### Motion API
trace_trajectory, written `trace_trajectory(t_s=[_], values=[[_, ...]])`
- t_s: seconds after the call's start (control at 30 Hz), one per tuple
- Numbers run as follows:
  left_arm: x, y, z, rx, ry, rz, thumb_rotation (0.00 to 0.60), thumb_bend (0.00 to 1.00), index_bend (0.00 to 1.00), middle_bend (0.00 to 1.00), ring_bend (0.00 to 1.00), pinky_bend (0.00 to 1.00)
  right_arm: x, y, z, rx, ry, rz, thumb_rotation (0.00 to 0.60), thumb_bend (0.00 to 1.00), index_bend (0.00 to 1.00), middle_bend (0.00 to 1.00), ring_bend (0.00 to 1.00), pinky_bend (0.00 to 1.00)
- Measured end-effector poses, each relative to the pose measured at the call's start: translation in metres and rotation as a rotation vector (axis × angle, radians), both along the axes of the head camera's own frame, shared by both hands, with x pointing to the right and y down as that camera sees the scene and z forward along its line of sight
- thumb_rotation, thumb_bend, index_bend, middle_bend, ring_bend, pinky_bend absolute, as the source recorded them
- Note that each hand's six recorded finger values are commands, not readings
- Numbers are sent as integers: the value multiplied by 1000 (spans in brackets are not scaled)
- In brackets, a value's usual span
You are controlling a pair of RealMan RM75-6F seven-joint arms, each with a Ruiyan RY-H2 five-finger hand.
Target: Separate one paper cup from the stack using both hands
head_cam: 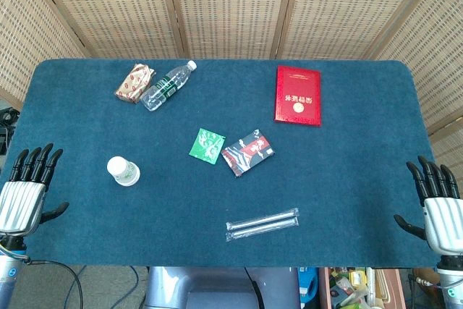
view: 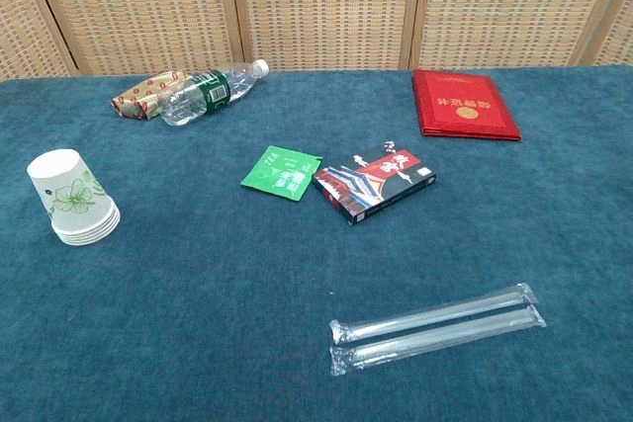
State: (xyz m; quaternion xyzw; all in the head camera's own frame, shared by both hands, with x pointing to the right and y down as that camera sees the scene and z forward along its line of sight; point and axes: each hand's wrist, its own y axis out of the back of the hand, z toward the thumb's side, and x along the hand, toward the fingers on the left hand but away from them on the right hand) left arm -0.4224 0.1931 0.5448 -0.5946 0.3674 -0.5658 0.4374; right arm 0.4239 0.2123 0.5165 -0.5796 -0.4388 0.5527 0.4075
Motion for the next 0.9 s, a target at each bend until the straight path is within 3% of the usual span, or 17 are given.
trace_trajectory(t_s=[0.27, 0.43, 0.67, 0.9], values=[[0, -1, 5, -25, -5, 4, 600, 122, 0, 0, 0, 0, -2, -2, -1, 20, -12, 1, 600, 0, 0, 0, 0, 0], [7, -19, 23, -47, 31, 61, 600, 127, 0, 8, 78, 220, -2, -2, 0, 28, -14, -3, 600, 0, 0, 0, 0, 0], [21, -55, 72, -157, 35, 202, 600, 128, 88, 149, 190, 293, -1, -6, 6, 15, -10, 3, 600, 0, 0, 0, 0, 0], [39, -73, 112, -241, 19, 242, 600, 127, 193, 210, 241, 307, 1, -7, 12, -2, -1, 11, 600, 0, 0, 0, 0, 0]])
